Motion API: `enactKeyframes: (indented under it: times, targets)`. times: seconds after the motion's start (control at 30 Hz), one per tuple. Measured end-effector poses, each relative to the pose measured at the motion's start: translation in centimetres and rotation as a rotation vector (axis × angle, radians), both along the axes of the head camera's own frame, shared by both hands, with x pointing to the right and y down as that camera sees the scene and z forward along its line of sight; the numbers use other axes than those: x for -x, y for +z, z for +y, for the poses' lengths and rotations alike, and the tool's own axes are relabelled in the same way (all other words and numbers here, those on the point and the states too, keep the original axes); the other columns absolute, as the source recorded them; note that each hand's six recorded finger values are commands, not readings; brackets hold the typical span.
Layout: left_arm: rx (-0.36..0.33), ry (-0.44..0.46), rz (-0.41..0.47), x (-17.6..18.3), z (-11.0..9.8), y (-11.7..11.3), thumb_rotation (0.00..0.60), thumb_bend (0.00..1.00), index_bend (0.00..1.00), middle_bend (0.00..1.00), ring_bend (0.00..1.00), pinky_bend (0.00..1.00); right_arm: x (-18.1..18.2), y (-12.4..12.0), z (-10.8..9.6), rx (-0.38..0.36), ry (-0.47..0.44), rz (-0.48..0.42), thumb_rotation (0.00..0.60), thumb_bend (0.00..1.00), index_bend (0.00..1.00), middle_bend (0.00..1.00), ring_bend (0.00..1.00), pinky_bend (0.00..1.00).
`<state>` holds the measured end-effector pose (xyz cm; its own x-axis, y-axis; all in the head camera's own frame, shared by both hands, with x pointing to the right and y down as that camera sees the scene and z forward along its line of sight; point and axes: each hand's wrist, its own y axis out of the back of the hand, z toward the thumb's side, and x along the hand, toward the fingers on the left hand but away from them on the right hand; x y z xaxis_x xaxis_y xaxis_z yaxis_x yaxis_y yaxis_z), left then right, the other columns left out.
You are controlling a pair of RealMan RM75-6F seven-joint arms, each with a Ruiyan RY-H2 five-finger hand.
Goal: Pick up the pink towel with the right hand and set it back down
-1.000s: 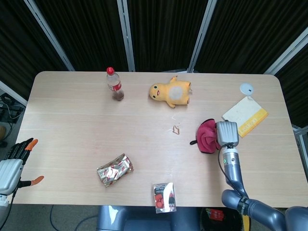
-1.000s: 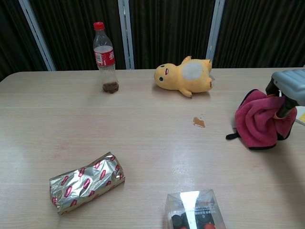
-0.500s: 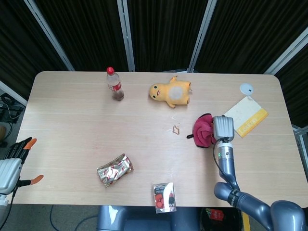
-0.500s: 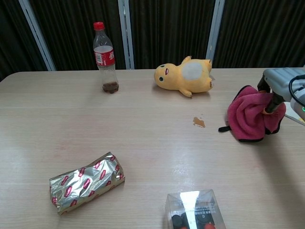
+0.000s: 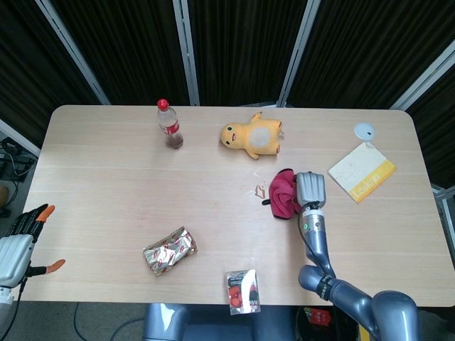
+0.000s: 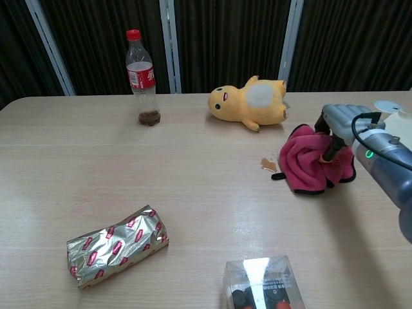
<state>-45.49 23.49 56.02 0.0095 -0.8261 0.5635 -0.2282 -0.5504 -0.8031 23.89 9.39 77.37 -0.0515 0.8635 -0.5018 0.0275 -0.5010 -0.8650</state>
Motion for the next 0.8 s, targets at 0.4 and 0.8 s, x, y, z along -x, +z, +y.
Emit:
enactKeyframes:
  times: [0.4, 0.8]
  targets:
    - [0.023, -0.009, 0.004, 0.1, 0.2, 0.1, 0.6, 0.0, 0.0, 0.0, 0.0, 0.0, 6.3, 1.1, -0.4, 0.018, -0.037, -0.089, 0.6, 0.2, 0.75, 0.63, 0.5, 0.69]
    - [0.031, -0.034, 0.004, 0.7, 0.1, 0.1, 0.6, 0.0, 0.0, 0.0, 0.0, 0.0, 12.1, 1.6, 0.6, 0.046, -0.098, -0.166, 0.6, 0.2, 0.75, 0.63, 0.5, 0.69]
